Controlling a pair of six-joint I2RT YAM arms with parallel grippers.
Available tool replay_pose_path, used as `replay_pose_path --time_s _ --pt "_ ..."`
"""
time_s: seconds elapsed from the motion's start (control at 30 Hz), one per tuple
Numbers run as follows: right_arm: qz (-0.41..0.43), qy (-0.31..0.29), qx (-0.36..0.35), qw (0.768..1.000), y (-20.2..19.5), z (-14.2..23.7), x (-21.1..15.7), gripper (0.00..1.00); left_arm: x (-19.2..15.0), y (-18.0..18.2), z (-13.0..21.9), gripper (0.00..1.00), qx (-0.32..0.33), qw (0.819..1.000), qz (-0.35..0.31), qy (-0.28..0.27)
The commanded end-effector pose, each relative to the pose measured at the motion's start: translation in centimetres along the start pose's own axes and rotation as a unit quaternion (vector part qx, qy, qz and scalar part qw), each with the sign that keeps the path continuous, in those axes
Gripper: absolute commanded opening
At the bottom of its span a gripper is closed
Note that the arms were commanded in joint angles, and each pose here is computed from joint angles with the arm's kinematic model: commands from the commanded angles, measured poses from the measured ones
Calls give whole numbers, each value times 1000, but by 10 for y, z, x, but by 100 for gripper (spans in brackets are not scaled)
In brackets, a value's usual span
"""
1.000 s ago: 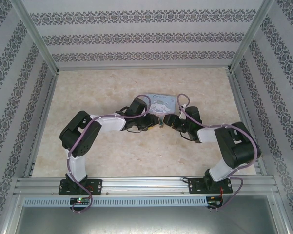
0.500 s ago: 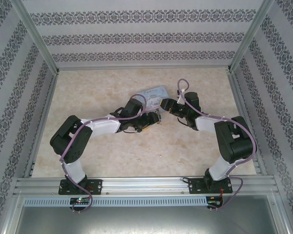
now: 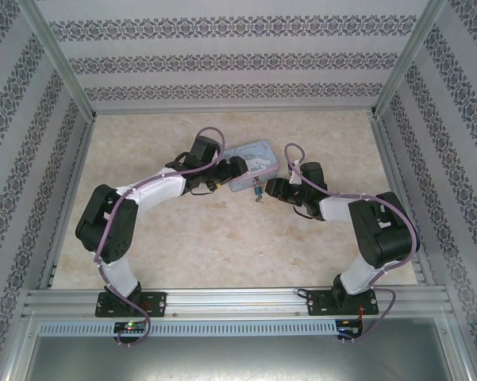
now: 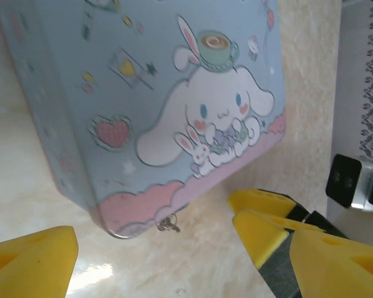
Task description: Unlock the padlock with the key
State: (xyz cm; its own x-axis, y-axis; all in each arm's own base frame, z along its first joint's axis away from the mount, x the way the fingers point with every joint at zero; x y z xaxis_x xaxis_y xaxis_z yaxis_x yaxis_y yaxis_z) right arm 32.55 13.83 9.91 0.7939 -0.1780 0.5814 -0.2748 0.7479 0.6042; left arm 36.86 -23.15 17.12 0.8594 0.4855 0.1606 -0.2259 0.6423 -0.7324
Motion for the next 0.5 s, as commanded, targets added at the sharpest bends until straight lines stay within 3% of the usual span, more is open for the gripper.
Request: replay_pose_path --time_s 0.0,0.47 --pt "27 4 -8 1000 -1 -3 0 47 11 4 12 89 28 999 -16 -12" --pt "34 32 9 999 5 -28 -5 45 24 11 14 91 32 999 -8 -19"
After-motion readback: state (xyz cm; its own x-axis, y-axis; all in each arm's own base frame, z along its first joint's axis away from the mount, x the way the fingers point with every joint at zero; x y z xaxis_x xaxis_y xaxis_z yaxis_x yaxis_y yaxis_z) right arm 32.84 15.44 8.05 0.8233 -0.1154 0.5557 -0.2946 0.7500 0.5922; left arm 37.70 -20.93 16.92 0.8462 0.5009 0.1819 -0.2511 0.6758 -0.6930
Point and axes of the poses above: each hand's point on the last joint's axis, 136 mm out from that joint toward the fingers, its own z axis back along the fingers, its own y axis along the line the jaws close on, x = y × z, the point moved 7 cm from there along z, back along the fingers, and after that the axes turned 10 degrees about z, right-handed, at the moved point
